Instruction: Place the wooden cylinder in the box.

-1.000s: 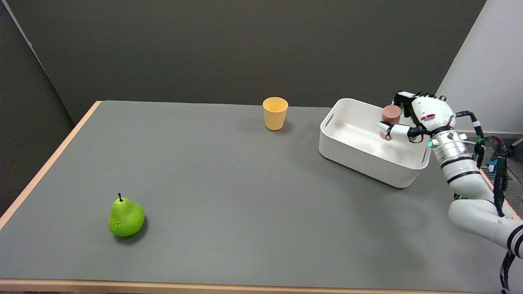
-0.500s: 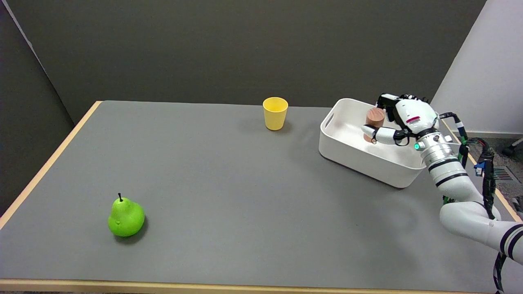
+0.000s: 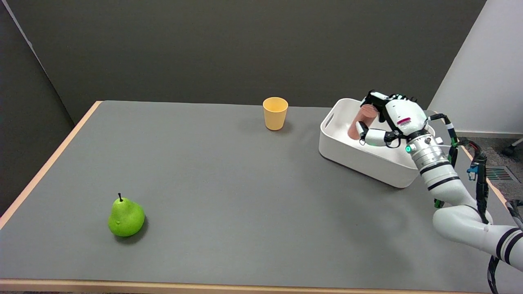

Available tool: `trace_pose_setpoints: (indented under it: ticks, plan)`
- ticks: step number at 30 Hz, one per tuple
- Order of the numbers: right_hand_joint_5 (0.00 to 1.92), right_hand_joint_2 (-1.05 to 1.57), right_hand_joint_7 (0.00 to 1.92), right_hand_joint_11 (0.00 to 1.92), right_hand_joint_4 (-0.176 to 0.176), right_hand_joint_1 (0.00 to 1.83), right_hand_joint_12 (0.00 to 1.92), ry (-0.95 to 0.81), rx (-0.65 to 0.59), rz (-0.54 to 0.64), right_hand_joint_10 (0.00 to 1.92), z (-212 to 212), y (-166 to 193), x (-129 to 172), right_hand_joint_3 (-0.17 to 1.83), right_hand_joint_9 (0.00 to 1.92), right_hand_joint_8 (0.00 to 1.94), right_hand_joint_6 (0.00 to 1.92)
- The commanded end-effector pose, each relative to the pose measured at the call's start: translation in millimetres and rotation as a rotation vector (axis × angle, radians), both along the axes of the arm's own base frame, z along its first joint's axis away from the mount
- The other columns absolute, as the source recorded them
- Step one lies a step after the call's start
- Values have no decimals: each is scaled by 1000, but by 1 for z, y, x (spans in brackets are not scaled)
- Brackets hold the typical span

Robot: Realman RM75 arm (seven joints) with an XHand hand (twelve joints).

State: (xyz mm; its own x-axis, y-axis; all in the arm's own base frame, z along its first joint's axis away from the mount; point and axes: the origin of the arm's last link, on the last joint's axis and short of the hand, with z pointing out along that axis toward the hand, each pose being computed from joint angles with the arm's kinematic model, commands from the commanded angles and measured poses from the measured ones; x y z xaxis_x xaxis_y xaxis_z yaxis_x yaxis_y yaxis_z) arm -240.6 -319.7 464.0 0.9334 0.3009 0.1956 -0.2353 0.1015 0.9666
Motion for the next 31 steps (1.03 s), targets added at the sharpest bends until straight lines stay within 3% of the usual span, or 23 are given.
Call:
trace_pose_setpoints:
  ticks: [1, 6, 9, 12, 16, 25, 31]
  plan:
    - [496, 726, 789, 444, 42, 724, 1921, -35, 32, 16, 1526, -16, 1, -2, 927, 858, 1035, 971]
    - [475, 716, 764, 454, 43, 710, 1921, -48, 33, 14, 1494, -18, 1, -4, 925, 834, 1003, 920]
    - [370, 675, 640, 507, 44, 595, 1888, -63, 29, 19, 1330, -19, 0, -4, 913, 680, 811, 683]
    - [283, 640, 439, 495, 36, 464, 1743, -66, 30, 22, 1056, -20, 0, -4, 865, 409, 506, 509]
    - [256, 624, 324, 424, 33, 430, 1683, -65, 48, 53, 898, -27, 0, 2, 856, 285, 385, 466]
    - [250, 625, 310, 410, 30, 437, 1671, -47, 172, 235, 868, -68, 5, 45, 854, 263, 367, 460]
    - [255, 633, 322, 419, 27, 435, 1677, -39, 382, 453, 879, -130, 32, 101, 852, 269, 375, 469]
